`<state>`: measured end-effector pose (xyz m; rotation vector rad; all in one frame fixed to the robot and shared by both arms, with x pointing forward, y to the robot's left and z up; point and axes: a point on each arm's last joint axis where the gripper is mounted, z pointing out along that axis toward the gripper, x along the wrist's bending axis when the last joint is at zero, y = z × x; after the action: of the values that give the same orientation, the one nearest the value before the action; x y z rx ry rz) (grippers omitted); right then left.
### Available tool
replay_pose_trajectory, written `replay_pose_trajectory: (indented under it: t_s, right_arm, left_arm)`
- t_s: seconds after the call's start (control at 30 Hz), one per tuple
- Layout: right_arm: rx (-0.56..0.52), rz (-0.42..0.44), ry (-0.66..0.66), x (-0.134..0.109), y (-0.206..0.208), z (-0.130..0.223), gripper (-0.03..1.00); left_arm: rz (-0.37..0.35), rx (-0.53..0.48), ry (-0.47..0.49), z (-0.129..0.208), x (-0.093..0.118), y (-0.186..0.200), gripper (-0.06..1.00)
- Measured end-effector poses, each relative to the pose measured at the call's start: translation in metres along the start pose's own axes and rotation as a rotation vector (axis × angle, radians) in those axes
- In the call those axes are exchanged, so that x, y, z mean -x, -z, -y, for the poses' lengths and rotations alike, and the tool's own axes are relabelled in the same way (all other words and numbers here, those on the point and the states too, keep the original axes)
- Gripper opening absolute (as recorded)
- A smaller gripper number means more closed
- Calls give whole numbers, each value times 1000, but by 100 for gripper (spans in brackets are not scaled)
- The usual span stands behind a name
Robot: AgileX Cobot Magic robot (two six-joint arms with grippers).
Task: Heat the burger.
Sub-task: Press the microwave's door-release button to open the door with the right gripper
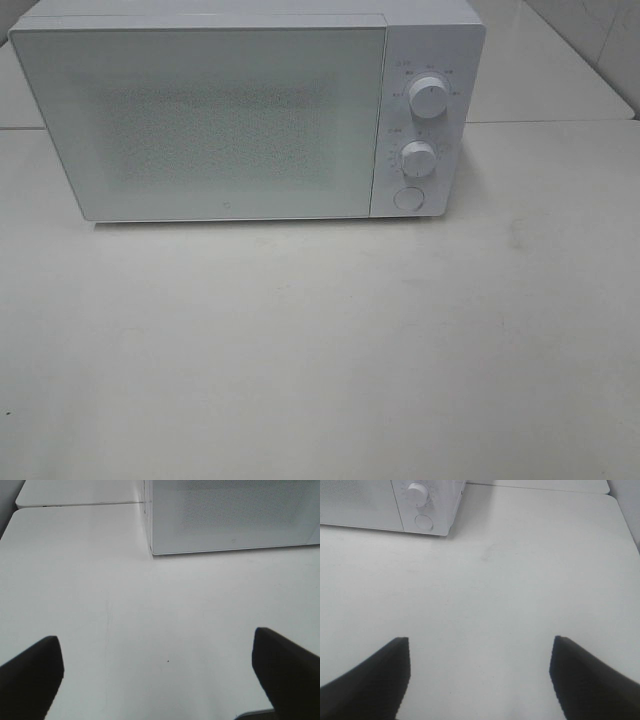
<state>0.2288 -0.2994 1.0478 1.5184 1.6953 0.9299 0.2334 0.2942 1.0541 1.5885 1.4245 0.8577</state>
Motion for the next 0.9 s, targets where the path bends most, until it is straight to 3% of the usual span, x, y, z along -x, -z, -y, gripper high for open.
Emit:
replay_pose_trajectory:
  t_s: [0.83, 0.9]
  right_arm:
    - [4, 19, -13, 0, 0, 0, 75]
    - [47, 20, -13, 0, 3, -5, 75]
  left_arm:
    - [0, 0, 0, 0, 0, 0, 96]
    - [0, 0, 0, 0, 0, 0, 96]
